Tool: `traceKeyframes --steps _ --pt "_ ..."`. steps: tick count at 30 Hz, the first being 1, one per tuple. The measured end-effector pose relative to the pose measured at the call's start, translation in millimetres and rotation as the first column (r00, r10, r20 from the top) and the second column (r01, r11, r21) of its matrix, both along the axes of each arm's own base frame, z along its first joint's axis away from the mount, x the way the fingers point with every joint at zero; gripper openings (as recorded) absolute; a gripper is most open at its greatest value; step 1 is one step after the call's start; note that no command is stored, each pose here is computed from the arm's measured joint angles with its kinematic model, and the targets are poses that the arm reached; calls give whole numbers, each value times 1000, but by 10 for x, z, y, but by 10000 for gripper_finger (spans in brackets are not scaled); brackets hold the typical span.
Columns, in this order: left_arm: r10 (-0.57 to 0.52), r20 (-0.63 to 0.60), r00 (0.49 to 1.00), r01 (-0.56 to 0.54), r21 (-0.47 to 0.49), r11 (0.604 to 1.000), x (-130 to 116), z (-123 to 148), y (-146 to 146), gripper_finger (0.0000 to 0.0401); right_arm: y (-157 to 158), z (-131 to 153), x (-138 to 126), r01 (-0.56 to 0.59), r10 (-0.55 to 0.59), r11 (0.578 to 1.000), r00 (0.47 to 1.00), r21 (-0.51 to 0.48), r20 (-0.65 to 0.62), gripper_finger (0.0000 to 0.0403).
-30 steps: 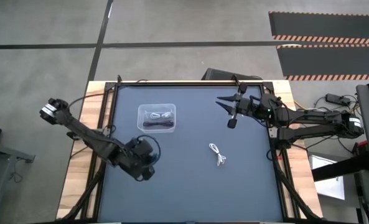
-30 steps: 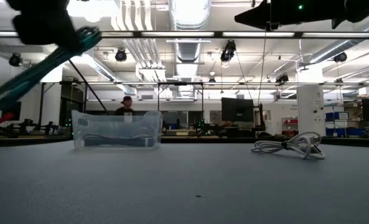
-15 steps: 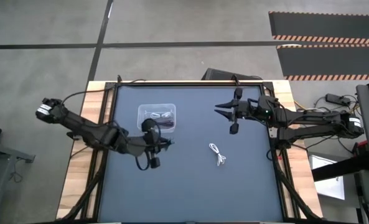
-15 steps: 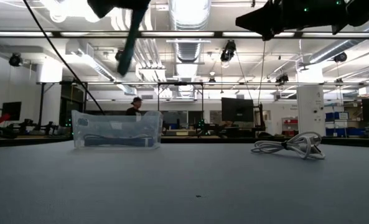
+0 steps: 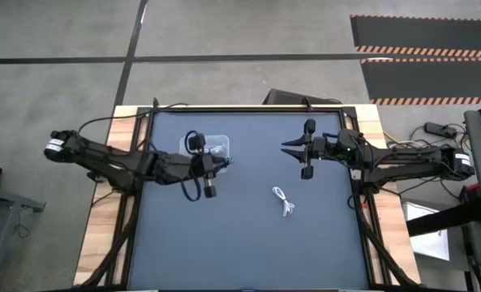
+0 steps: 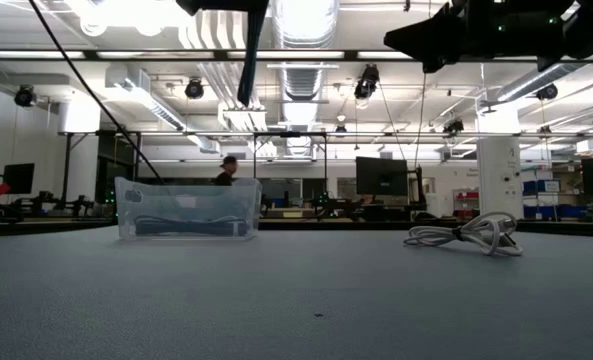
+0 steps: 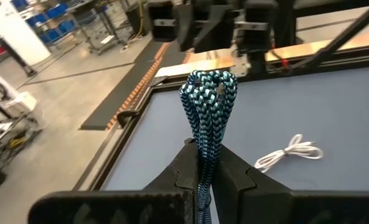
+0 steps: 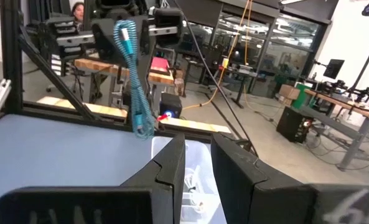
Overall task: Pick and place USB-C Cables
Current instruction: Put the blue charger cable into the bin
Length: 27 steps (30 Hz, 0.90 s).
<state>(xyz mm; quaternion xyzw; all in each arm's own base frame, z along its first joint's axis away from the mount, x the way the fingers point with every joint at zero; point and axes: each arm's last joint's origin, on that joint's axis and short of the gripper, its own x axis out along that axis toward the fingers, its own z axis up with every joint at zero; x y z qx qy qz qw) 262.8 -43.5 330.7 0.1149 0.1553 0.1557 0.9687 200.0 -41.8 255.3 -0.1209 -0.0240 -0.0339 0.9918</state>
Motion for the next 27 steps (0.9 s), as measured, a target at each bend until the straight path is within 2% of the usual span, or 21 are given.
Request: traceKeyframes --steps 13,27 --pt "5 -5 1000 -5 -17 1000 29 -8 130 8 54 37 -235 6 -3 999 997 -43 76 68" --pt "9 -6 1000 -9 -17 1000 31 -8 143 8 132 -73 -580 11 -6 1000 985 -25 172 68"
